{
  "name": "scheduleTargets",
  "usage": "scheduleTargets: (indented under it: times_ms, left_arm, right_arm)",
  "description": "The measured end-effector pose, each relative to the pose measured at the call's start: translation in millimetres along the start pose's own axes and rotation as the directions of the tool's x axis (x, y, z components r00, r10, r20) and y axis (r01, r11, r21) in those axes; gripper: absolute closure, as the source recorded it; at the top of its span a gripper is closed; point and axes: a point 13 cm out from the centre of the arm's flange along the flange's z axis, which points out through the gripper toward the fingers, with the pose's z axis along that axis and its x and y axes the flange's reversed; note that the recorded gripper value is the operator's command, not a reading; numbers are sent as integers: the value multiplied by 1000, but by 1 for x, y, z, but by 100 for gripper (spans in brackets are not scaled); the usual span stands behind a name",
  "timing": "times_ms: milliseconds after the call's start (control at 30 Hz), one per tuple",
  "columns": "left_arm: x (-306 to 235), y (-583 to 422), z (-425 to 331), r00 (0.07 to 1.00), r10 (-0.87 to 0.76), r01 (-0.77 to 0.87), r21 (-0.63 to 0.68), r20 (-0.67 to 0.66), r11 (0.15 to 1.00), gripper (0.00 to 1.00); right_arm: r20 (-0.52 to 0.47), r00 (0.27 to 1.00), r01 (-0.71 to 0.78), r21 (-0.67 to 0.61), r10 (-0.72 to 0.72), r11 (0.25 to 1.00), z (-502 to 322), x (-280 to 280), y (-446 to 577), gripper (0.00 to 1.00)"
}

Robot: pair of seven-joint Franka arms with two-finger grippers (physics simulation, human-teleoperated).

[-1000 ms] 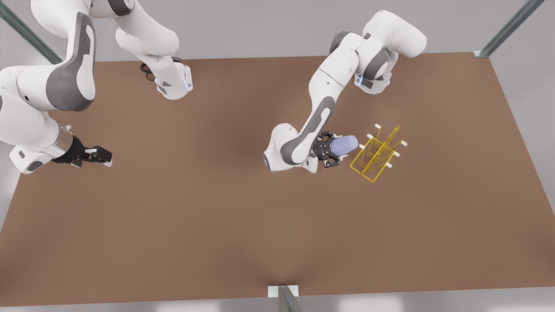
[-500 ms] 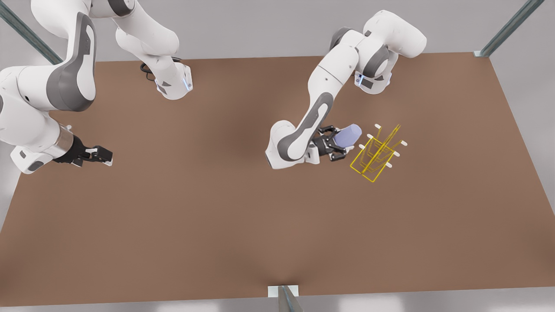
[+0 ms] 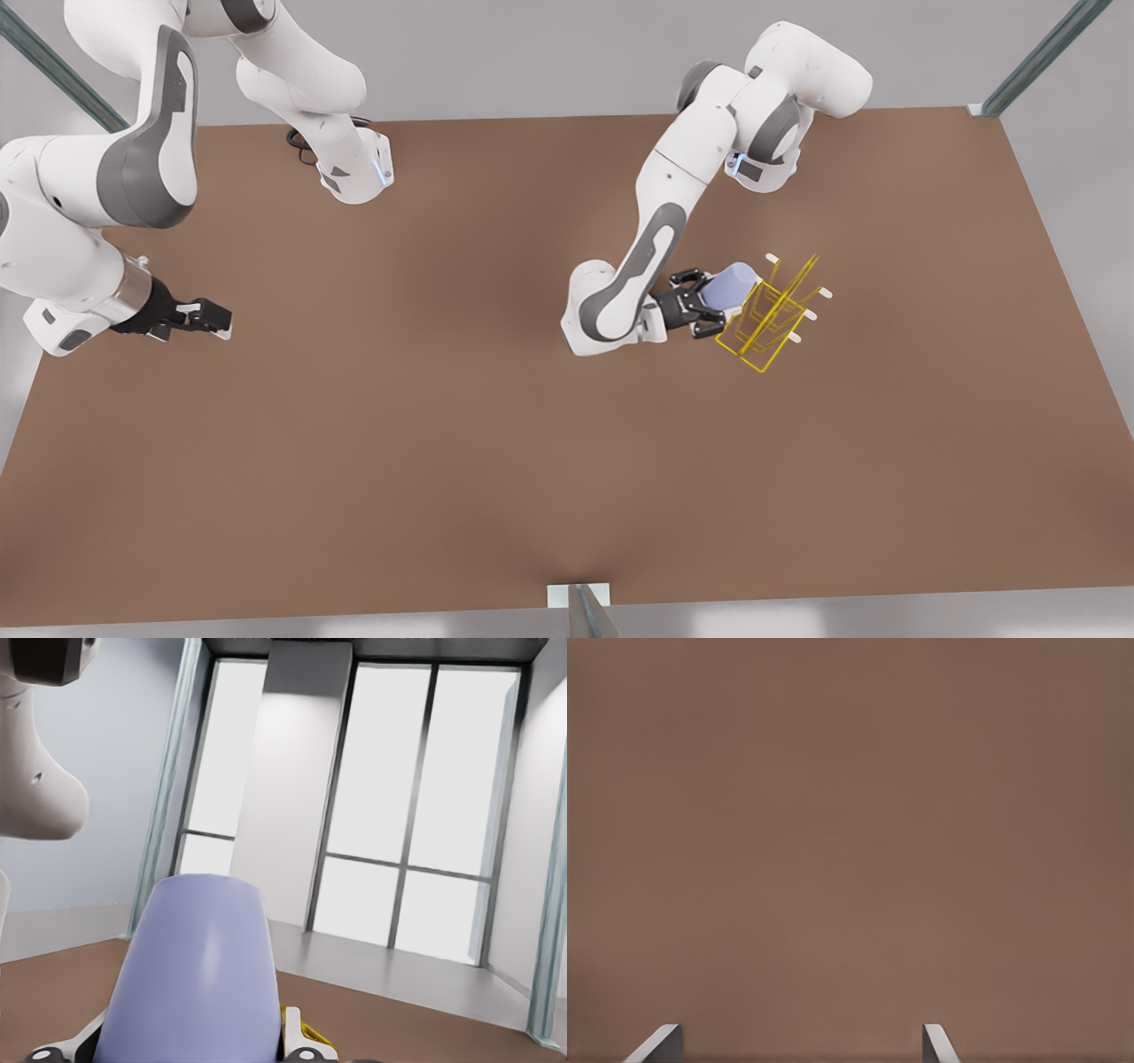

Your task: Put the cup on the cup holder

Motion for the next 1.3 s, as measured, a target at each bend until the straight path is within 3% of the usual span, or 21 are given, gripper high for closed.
scheduleTargets:
  times_ms: [667, 1133, 1167, 1200, 1300]
  left_arm:
    - [15, -2, 44, 988, -61, 60, 12, 139, 998, 20]
    - [21, -4, 52, 982, -107, 106, 15, 154, 994, 20]
    - [21, -4, 52, 982, -109, 108, 15, 154, 994, 16]
    - [21, -4, 52, 982, -112, 111, 16, 154, 994, 0]
    - [21, -4, 53, 981, -118, 117, 15, 156, 993, 0]
  right_arm:
    - [1, 1000, -5, -1, 5, 1000, -1, 0, -3, 0]
    - [-4, 1000, -4, -1, 4, 1000, 0, 1, -3, 0]
    - [-5, 1000, -4, -1, 4, 1000, 0, 1, -3, 0]
    - [-6, 1000, -3, 0, 3, 1000, 1, 2, -3, 0]
    - [-7, 1000, -1, 0, 1, 1000, 1, 2, -1, 0]
